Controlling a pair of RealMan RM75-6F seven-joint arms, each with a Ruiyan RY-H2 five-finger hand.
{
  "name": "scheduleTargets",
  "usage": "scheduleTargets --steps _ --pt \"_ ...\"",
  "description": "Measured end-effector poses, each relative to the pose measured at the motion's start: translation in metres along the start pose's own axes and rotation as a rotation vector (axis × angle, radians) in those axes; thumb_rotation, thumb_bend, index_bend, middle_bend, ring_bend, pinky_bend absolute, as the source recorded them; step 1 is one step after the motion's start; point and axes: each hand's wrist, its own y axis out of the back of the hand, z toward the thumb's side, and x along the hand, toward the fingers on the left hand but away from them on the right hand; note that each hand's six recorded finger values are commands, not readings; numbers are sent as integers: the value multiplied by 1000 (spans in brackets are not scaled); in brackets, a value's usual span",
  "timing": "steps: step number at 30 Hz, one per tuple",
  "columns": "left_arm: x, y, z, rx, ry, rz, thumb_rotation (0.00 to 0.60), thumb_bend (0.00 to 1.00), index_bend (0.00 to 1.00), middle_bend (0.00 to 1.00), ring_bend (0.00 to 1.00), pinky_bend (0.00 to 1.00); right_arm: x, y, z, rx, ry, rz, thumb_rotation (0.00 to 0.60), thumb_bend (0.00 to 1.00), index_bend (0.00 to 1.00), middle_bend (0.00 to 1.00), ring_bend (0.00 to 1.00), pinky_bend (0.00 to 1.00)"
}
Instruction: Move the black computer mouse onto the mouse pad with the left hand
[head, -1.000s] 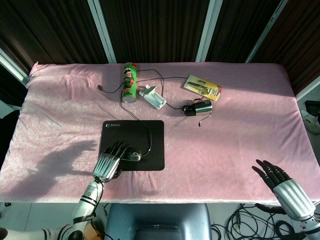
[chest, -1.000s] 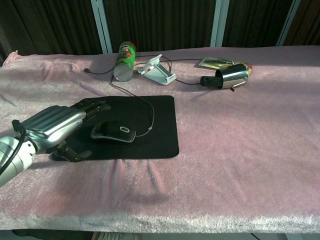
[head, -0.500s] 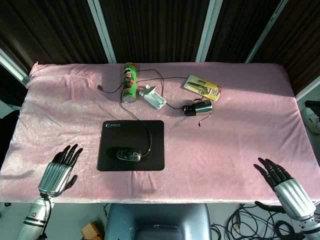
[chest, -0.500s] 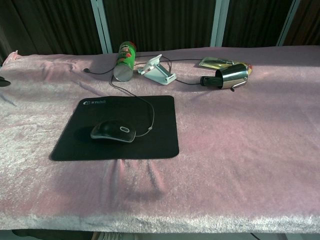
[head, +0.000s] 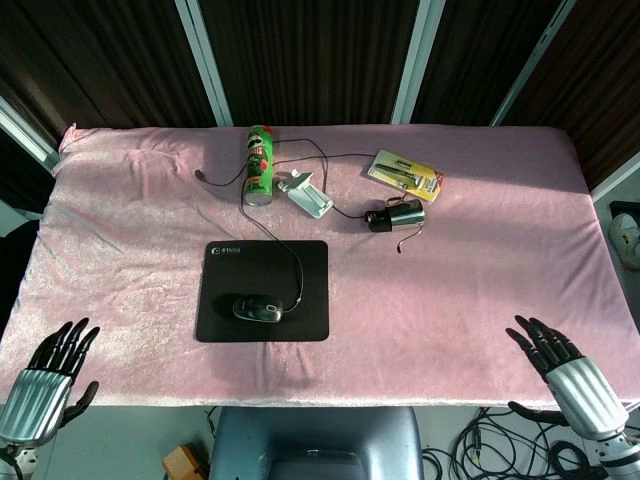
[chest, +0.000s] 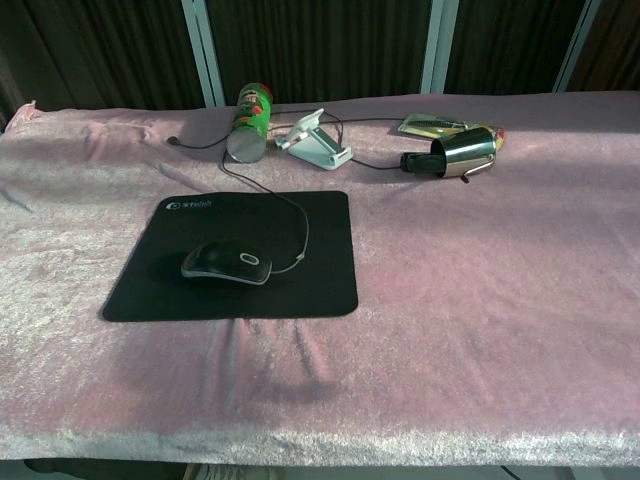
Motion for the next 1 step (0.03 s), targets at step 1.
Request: scheduleTargets --steps 1 --pt "-1 0 0 -3 2 0 600 333 5 0 0 163 0 0 0 0 0 -1 600 101 59 21 64 288"
